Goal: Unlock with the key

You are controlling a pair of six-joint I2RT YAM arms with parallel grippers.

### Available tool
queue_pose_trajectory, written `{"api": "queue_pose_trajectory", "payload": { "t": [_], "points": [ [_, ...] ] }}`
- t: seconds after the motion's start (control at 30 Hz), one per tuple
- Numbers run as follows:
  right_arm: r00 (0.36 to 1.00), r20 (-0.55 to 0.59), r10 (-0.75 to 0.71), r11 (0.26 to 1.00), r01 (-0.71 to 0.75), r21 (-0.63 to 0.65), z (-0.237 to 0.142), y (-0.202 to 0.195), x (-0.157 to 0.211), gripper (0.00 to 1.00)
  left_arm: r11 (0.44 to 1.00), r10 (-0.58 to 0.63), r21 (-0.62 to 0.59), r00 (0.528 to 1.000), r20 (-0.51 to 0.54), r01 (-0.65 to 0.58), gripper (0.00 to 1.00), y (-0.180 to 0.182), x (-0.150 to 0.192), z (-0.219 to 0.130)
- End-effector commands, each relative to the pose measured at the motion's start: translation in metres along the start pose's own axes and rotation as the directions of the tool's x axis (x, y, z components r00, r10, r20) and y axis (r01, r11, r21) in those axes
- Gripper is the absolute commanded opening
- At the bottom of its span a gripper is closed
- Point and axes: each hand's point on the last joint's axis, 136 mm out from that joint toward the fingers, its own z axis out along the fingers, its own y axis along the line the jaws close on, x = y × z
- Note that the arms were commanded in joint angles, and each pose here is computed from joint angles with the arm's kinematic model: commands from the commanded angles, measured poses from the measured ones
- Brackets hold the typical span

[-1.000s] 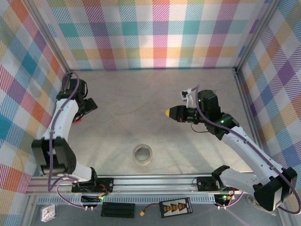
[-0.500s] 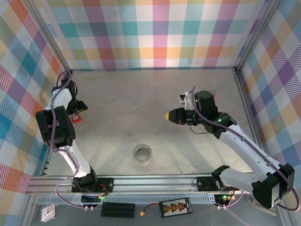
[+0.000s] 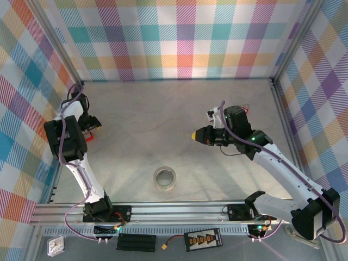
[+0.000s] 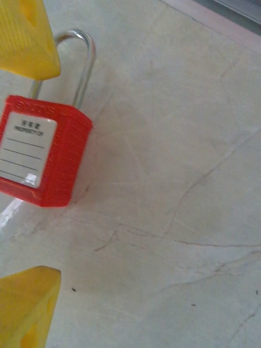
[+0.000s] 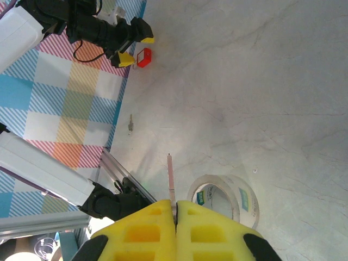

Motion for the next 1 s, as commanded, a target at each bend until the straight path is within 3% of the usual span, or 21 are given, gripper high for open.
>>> {"api": "queue_pose_trajectory", "payload": {
  "t": [0.0,0.23,0.53,0.67,0.97],
  "points": [
    [1.0,0.001,-0.001,1.0,0.001,0.002,-0.005,0.001,0.006,0.0,1.0,-0.009,0.021,1.0,-0.021,0.009,0.86,-0.002,-0.005,0.006],
    [1.0,0.014,-0.008,1.0,0.007,0.009,-0.011,0.001,0.008,0.0,0.998,-0.013,0.057,0.999,-0.043,0.015,0.81,-0.011,-0.005,0.013],
    [1.0,0.028,-0.011,1.0,0.01,0.027,-0.014,-0.003,0.011,0.0,0.988,0.027,0.154,0.995,-0.092,-0.013,0.72,-0.036,0.031,0.016],
    [0.999,0.031,-0.012,1.0,0.011,0.029,-0.014,-0.005,0.011,0.0,0.969,0.152,0.205,0.986,-0.067,-0.136,0.71,-0.073,0.059,0.004],
    [0.999,0.043,-0.018,0.998,0.015,0.067,-0.019,-0.015,0.018,0.0,0.885,0.414,0.257,0.909,-0.056,-0.388,0.63,-0.143,0.125,-0.019]
  ]
}}
